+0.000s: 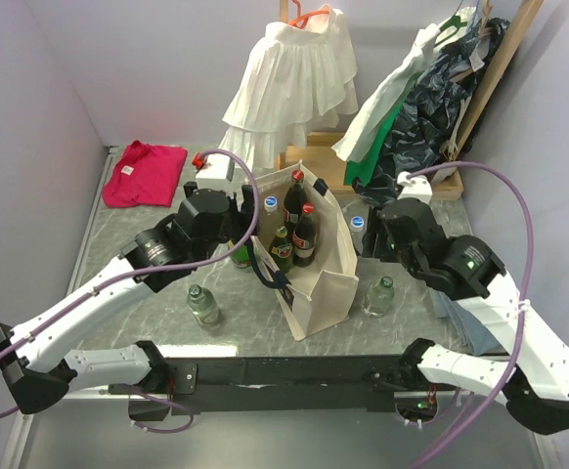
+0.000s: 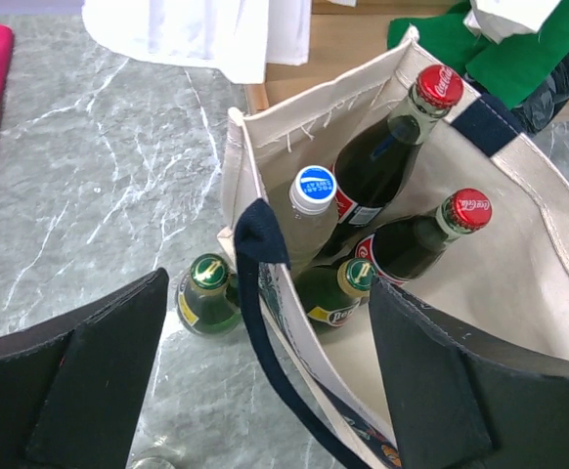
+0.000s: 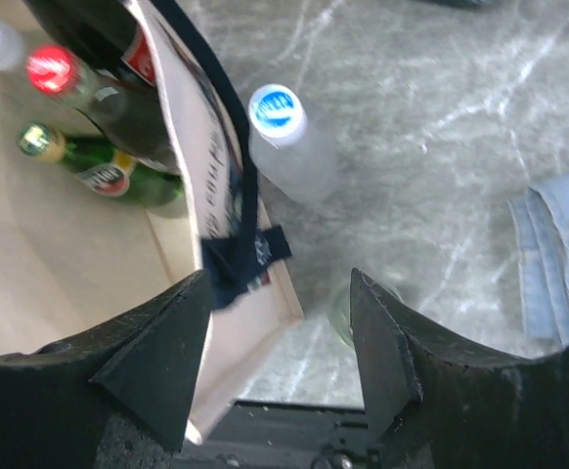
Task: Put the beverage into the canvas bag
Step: Pick up the drink from the center of the board.
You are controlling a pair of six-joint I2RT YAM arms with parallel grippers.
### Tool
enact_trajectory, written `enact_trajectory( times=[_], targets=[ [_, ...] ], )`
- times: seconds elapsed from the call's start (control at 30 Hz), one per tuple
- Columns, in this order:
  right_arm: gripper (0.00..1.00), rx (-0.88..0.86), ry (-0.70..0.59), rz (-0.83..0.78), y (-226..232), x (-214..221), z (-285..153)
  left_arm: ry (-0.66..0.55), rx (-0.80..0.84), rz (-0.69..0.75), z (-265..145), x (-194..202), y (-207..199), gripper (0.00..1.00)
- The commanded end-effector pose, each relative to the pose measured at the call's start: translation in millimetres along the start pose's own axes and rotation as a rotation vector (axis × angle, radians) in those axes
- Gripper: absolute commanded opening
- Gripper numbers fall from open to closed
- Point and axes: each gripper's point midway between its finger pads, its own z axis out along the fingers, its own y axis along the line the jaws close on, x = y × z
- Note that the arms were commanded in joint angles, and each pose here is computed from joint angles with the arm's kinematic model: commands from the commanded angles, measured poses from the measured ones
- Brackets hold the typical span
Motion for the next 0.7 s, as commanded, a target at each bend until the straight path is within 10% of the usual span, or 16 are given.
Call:
enact_trajectory(
  times=[0.0,0.67],
  targets=[
    [0.66,0.050,0.009,0.026,-22,13,-10,-0.048,-0.020,-0.050,-13,-17,7,0.89],
    [0.69,0.068,0.126,0.063,-41,79,2,-0.019,-0.033,-0.068,-16,-5,13,0.91]
  ],
)
